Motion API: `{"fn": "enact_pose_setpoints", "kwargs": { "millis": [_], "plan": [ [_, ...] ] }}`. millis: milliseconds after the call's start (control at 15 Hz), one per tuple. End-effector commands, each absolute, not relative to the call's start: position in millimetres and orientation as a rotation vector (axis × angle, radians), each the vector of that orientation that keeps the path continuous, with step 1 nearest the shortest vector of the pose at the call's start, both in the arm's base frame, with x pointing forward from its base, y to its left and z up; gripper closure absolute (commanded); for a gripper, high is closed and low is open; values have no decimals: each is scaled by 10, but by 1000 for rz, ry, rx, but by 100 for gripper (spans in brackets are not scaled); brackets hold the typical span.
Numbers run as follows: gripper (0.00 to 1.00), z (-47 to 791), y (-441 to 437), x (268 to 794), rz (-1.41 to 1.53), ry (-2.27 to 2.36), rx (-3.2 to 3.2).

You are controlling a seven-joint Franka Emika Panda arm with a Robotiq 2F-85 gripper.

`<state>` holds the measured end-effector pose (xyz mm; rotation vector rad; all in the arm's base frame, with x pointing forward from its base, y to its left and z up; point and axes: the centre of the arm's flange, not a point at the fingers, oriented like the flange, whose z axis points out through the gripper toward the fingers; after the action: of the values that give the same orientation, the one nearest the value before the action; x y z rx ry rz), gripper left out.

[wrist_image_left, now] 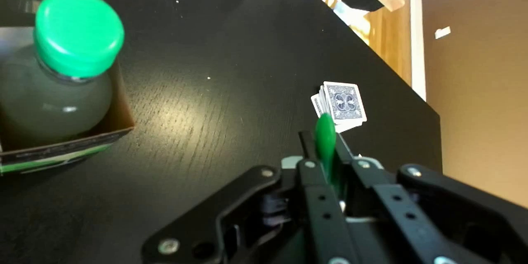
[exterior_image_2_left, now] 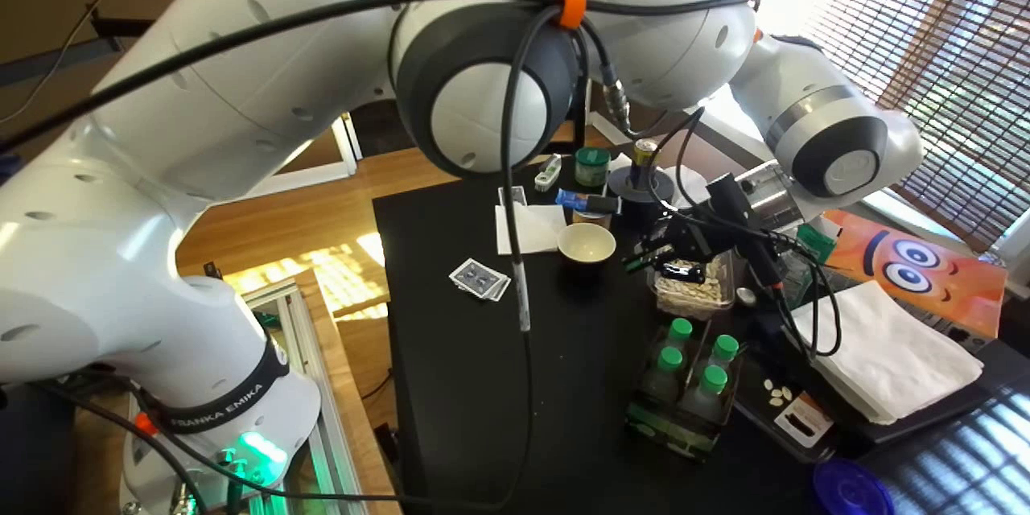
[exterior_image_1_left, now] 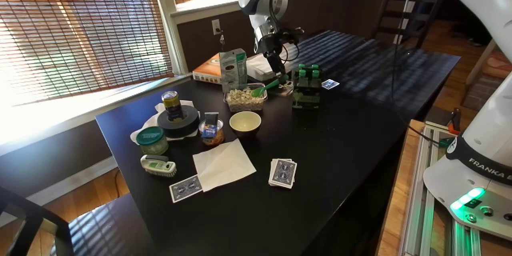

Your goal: Put a spoonful of the clear lunchbox's contents into the bowl

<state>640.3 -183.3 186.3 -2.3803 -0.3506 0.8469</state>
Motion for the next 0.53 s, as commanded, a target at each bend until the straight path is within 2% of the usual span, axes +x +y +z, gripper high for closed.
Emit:
{"fn": "enact_pose_setpoints", "kwargs": {
  "millis": [0,467],
  "plan": [
    [97,1704,-2026,6839,896,-125,-2449],
    [97,1626,-2067,7086,584,198,-2732]
  ]
}}
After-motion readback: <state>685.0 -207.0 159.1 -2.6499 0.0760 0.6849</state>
